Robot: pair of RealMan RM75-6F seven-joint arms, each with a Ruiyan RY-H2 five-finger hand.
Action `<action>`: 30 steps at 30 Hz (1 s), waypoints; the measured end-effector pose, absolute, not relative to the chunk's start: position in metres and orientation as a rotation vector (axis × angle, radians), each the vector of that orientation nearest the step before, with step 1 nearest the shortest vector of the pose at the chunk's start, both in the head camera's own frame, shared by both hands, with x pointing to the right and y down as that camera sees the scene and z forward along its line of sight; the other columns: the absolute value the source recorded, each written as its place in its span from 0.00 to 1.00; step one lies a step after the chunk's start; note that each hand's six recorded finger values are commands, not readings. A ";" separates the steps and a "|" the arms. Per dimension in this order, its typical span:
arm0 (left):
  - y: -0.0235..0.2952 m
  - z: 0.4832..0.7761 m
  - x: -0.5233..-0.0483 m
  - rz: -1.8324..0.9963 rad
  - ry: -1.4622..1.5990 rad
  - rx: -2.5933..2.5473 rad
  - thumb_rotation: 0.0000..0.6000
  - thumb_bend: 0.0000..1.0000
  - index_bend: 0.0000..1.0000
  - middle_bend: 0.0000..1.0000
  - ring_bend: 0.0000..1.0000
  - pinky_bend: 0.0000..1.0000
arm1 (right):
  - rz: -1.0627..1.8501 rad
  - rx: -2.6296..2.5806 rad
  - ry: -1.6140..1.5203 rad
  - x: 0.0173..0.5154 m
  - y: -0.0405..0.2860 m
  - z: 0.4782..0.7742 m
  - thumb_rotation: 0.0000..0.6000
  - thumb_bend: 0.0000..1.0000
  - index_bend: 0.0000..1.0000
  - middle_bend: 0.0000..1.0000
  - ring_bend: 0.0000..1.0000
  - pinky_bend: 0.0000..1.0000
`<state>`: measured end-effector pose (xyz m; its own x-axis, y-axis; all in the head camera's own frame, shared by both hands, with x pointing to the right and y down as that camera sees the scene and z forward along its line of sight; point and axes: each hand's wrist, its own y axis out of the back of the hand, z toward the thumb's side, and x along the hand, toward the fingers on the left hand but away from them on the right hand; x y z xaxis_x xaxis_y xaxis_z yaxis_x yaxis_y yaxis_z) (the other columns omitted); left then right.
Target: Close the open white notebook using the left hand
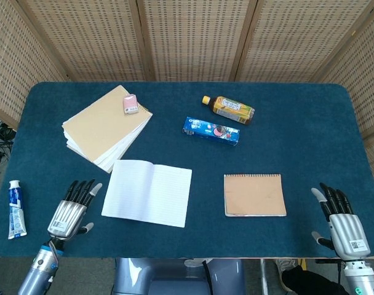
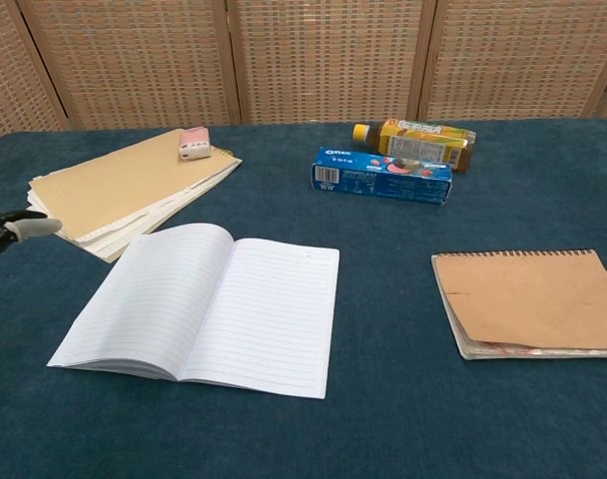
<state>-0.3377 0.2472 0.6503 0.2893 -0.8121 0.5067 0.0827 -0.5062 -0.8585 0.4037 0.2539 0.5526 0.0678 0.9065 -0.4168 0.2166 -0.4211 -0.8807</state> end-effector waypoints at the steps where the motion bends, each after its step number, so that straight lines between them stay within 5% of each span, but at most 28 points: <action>1: 0.247 0.652 -0.335 -1.334 0.659 -1.719 1.00 0.17 0.00 0.00 0.00 0.00 | 1.392 -1.716 -1.128 0.404 0.254 0.552 1.00 0.11 0.00 0.00 0.00 0.00; 30: 0.235 0.690 -0.282 -1.336 0.541 -1.760 1.00 0.18 0.00 0.00 0.00 0.00 | 1.392 -1.718 -1.157 0.409 0.250 0.551 1.00 0.11 0.00 0.00 0.00 0.00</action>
<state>-0.2822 0.2352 0.6902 0.3389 -0.7507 0.5671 0.1450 -0.5538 -0.8199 0.4094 0.2505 0.5514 0.0539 0.9098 -0.4115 0.2386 -0.4119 -0.8794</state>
